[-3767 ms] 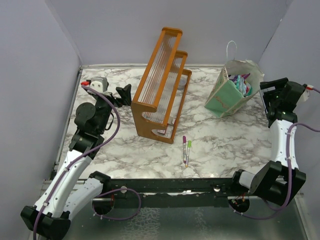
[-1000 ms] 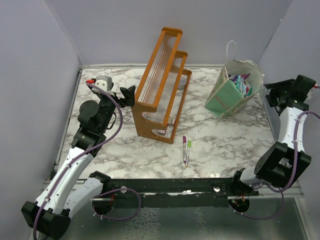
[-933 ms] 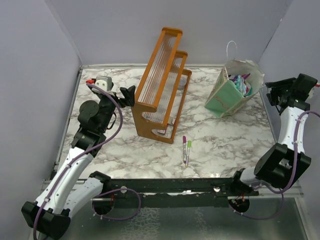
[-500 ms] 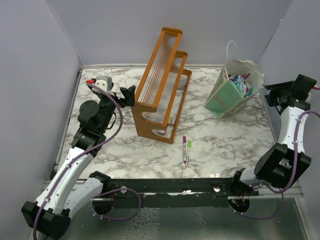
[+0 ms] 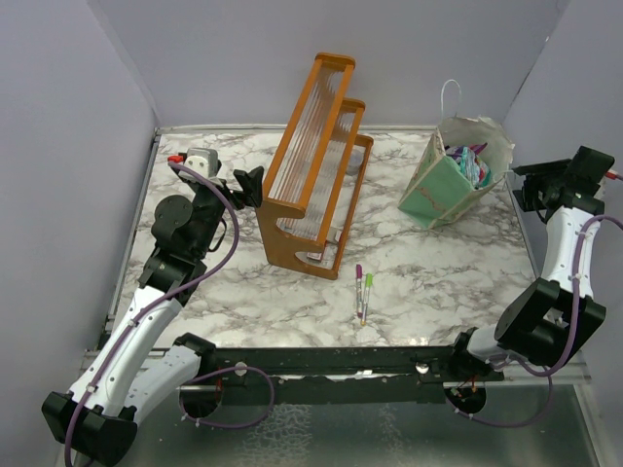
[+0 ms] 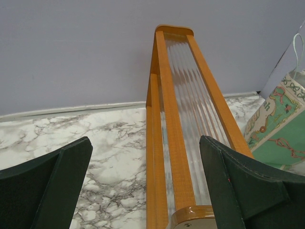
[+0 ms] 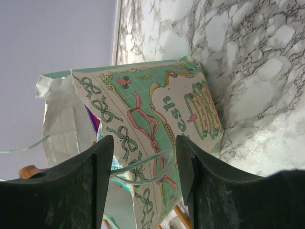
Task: Take the snacks out of the paper bag
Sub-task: Adjust the paper bag at the center of the board.
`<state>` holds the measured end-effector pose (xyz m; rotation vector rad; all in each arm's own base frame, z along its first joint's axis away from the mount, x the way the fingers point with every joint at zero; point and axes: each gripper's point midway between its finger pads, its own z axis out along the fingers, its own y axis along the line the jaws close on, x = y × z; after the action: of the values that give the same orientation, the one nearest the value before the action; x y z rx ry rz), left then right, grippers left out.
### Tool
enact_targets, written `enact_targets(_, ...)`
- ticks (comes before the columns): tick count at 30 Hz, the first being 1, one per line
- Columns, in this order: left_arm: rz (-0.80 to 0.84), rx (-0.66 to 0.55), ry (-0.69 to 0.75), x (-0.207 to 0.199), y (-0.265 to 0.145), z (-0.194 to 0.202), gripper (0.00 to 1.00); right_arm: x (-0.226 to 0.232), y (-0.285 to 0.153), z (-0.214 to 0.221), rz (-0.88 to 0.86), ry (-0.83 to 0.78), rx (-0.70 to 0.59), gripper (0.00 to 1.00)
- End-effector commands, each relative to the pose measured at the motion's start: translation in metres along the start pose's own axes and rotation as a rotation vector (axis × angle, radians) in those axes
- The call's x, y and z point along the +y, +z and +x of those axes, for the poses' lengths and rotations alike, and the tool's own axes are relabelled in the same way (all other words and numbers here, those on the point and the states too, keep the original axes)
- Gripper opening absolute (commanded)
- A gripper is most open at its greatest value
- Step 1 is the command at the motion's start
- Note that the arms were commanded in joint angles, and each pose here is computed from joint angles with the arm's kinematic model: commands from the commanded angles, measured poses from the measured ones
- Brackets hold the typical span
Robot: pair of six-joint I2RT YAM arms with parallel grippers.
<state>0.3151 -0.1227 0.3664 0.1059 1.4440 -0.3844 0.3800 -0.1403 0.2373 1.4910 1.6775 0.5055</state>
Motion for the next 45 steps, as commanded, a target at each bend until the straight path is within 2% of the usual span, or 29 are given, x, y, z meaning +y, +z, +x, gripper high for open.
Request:
enact_targets(1, 0.032, -0.034, -0.01, -0.007, 0.0, -0.013, 0.99, 0.019, -0.015, -0.007, -0.037, 0.037, -0.019, 0.53)
enact_targets(7, 0.033, -0.035, -0.011, -0.008, 0.0, -0.014, 0.99, 0.018, -0.025, -0.018, -0.012, 0.038, -0.086, 0.61)
enact_targets(10, 0.036, -0.034, -0.013, -0.008, 0.001, -0.013, 0.99, 0.022, -0.032, -0.024, -0.028, 0.027, -0.127, 0.61)
enact_targets(22, 0.036, -0.036, -0.012, -0.008, 0.0, -0.014, 0.99, 0.031, -0.029, -0.026, -0.046, 0.006, -0.113, 0.64)
enact_targets(28, 0.037, -0.032, -0.014, -0.008, 0.001, -0.013, 0.99, 0.027, -0.05, -0.059, 0.027, -0.063, -0.289, 0.69)
enact_targets(30, 0.041, -0.032, -0.015, -0.009, 0.001, -0.013, 0.99, 0.031, -0.05, -0.054, 0.001, -0.068, -0.265, 0.71)
enact_targets(35, 0.042, -0.028, -0.016, -0.009, 0.002, -0.011, 0.99, 0.035, -0.036, -0.024, -0.08, -0.03, -0.111, 0.7)
enact_targets(40, 0.041, -0.031, -0.015, -0.009, 0.002, -0.013, 0.99, 0.034, -0.025, -0.008, -0.116, 0.015, -0.031, 0.63)
enact_targets(45, 0.041, -0.032, -0.015, -0.009, 0.001, -0.013, 0.99, 0.033, -0.019, 0.001, -0.131, 0.065, 0.017, 0.59)
